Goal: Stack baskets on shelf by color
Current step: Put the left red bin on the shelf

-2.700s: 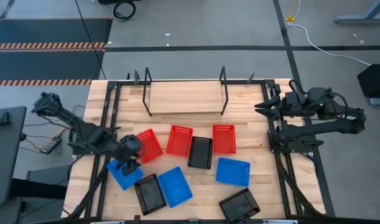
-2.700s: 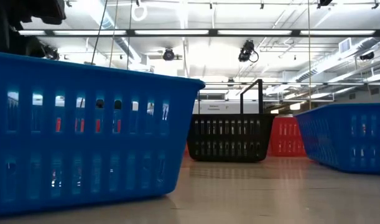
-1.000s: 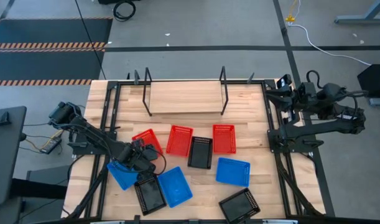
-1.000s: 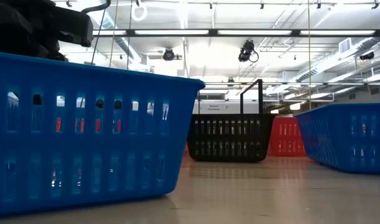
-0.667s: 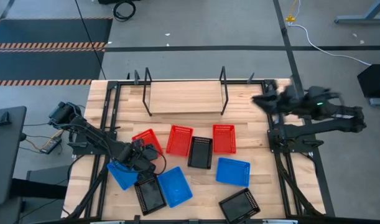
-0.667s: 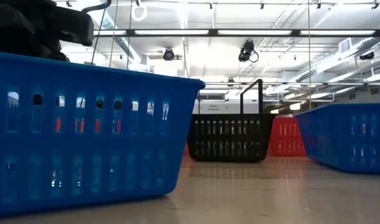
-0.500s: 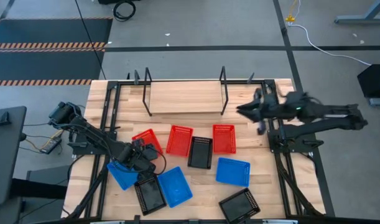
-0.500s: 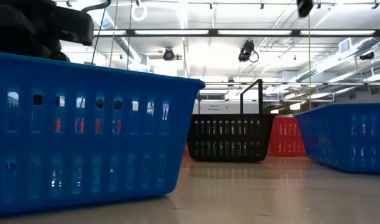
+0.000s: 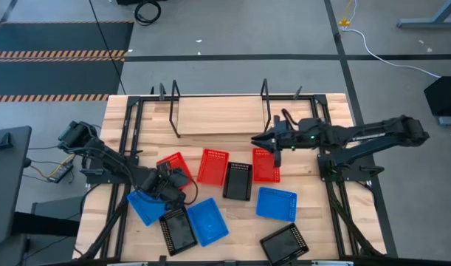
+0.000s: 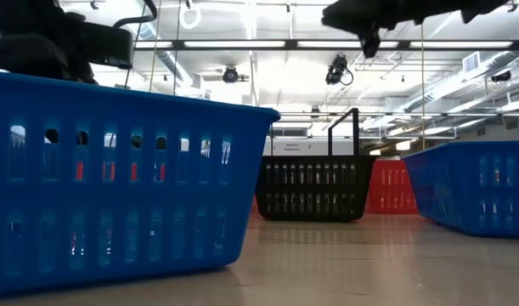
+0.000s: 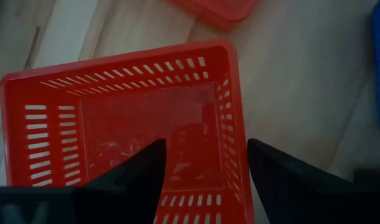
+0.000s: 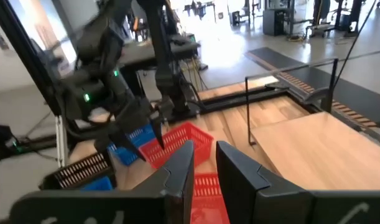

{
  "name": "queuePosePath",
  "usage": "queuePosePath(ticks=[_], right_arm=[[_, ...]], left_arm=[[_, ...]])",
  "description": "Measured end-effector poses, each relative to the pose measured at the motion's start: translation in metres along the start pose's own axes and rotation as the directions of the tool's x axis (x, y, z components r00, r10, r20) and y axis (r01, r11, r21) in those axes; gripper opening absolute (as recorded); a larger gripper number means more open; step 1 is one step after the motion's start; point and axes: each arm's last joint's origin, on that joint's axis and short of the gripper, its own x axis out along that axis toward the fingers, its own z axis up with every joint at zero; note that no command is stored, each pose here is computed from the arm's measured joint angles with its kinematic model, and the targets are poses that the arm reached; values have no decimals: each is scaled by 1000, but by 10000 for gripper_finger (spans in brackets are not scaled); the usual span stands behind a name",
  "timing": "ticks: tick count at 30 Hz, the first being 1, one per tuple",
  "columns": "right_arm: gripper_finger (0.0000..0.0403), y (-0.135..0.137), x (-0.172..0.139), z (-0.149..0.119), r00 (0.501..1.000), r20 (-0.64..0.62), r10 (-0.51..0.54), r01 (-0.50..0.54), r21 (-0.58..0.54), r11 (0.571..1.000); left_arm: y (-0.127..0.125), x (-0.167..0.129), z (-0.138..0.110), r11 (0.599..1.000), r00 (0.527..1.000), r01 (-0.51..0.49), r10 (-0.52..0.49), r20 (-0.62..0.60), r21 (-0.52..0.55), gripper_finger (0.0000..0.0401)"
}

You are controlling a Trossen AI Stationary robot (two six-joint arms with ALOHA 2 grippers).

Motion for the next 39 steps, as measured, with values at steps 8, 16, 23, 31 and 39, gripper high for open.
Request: queuePosePath(ticks=[8, 16, 23, 31, 39], right_arm=[[75, 0, 4, -2, 1000, -4, 1, -1, -35, 999], [75, 1, -4, 5, 999, 37, 17, -16, -32, 999], [75, 1, -4, 4, 999, 24, 22, -22, -34, 999], [75, 1, -4, 4, 999, 23, 23, -21, -57, 998], [75, 1, -4, 4, 1000, 19, 21, -20, -60, 998]], left_arm=[[-2, 1, 3, 994, 996, 78, -81, -43, -74, 231], [-7, 8, 2, 995, 995, 73, -77, -64, -61, 231], [-8, 31, 3, 1000, 992, 6, -8, -122, -14, 226], [-3, 40, 7, 1000, 988, -4, 6, -155, 14, 136], [-4, 33, 20, 996, 979, 78, -69, -190, 37, 12]])
